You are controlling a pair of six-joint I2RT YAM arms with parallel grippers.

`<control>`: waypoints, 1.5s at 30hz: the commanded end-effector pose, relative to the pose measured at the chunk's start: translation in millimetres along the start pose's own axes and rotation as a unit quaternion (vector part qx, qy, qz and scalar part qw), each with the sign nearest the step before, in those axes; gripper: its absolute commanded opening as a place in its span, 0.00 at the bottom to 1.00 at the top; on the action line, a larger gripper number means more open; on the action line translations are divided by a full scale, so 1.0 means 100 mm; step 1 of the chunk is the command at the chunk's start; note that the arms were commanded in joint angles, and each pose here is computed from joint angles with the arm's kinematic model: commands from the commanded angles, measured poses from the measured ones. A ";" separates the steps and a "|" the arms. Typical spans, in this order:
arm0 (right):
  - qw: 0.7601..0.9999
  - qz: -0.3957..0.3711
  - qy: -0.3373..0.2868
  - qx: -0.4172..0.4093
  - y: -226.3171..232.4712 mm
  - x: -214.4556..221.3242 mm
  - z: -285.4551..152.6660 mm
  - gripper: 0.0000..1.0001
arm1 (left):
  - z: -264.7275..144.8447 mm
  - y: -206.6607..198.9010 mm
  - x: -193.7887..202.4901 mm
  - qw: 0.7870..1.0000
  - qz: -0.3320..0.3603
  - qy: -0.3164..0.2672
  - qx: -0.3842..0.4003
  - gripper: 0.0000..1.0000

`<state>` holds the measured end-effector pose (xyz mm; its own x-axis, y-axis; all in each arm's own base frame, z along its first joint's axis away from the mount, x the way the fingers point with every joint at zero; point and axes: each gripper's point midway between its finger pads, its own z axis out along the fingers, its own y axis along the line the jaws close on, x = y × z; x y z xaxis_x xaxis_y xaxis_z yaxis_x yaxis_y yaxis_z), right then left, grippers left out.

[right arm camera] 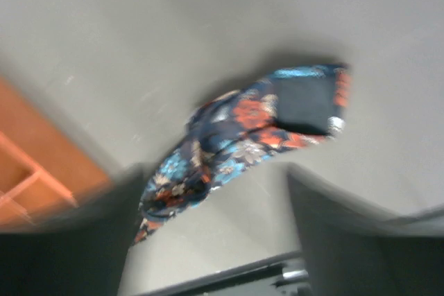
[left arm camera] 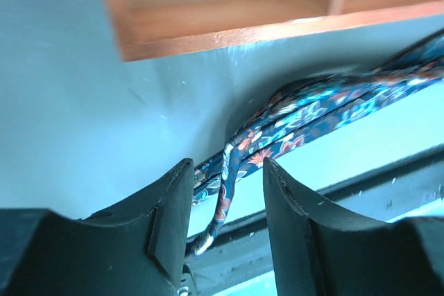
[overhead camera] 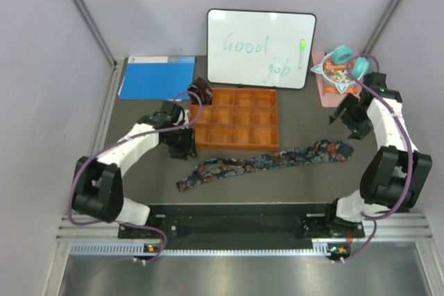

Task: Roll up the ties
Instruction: Flatten out the tie at the center of the board.

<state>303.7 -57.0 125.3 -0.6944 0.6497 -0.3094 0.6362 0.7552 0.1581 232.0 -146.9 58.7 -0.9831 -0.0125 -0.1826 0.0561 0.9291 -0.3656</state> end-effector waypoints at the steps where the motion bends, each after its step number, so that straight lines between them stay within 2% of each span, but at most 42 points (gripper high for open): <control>1: 0.994 -0.034 -0.011 -0.106 0.38 0.18 -0.14 0.97 | -0.50 -0.07 -0.30 0.993 0.001 -0.117 -0.025 0.50; 3: 0.989 -0.046 -0.001 -0.142 0.51 0.37 -0.13 0.96 | -0.66 -0.08 -0.29 0.988 -0.005 -0.151 -0.024 0.43; 5: 0.985 -0.046 0.008 -0.163 0.54 0.56 -0.06 0.95 | -0.68 -0.02 -0.21 0.985 -0.042 -0.166 -0.031 0.36; 7: 0.985 -0.045 0.018 -0.164 0.50 0.70 0.01 0.95 | -0.85 -0.03 -0.19 0.970 -0.096 -0.221 -0.022 0.34; 8: 0.985 -0.038 0.014 -0.167 0.51 0.71 0.02 0.93 | -0.77 0.04 -0.10 0.966 -0.114 -0.230 -0.018 0.35; 9: 0.984 -0.035 0.016 -0.173 0.52 0.74 0.03 0.92 | -0.89 0.03 -0.09 0.955 -0.129 -0.266 -0.002 0.38; 10: 0.984 -0.033 0.020 -0.176 0.51 0.78 0.06 0.92 | -0.87 0.02 -0.03 0.949 -0.165 -0.267 0.010 0.41; 12: 0.982 -0.032 0.015 -0.184 0.54 0.78 0.03 0.91 | -0.87 0.22 0.10 0.937 -0.202 -0.284 -0.019 0.46; 13: 0.982 -0.033 0.014 -0.187 0.55 0.78 0.02 0.91 | -0.87 0.26 0.15 0.932 -0.225 -0.284 -0.024 0.53; 15: 0.981 -0.039 0.015 -0.192 0.56 0.79 -0.01 0.91 | -0.90 0.39 0.26 0.919 -0.261 -0.292 -0.049 0.57; 19: 0.980 -0.044 0.013 -0.194 0.54 0.80 -0.02 0.91 | -0.94 0.54 0.39 0.899 -0.313 -0.296 -0.082 0.56; 23: 0.980 -0.045 0.011 -0.195 0.55 0.80 0.00 0.92 | -0.77 0.66 0.58 0.894 -0.342 -0.270 -0.109 0.52; 27: 0.976 -0.048 0.018 -0.211 0.61 0.81 0.01 0.92 | -0.73 0.58 0.63 0.897 -0.334 -0.270 -0.104 0.56; 31: 0.975 -0.051 0.022 -0.214 0.63 0.82 0.06 0.93 | -0.66 0.34 0.74 0.920 -0.274 -0.253 -0.118 0.64; 34: 0.974 -0.052 0.025 -0.219 0.64 0.83 0.08 0.93 | -0.59 0.25 0.85 0.923 -0.250 -0.254 -0.147 0.66; 37: 0.974 -0.054 0.027 -0.221 0.64 0.85 0.09 0.93 | -0.54 0.22 0.91 0.921 -0.246 -0.263 -0.151 0.63; 39: 0.974 -0.058 0.024 -0.218 0.62 0.85 0.08 0.93 | -0.48 0.13 0.91 0.922 -0.252 -0.267 -0.124 0.62; 42: 0.974 -0.060 0.022 -0.217 0.60 0.85 0.09 0.94 | -0.37 0.21 0.96 0.921 -0.253 -0.269 -0.127 0.57; 45: 0.974 -0.063 0.026 -0.215 0.59 0.88 0.11 0.94 | -0.36 0.25 0.93 0.918 -0.251 -0.278 -0.133 0.57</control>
<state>280.2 42.0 94.3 -0.7756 0.5711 -0.2691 0.3977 0.7730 0.4943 126.3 -115.9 66.7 -0.6913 -0.5386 -0.4817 -0.4608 0.8421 -0.2803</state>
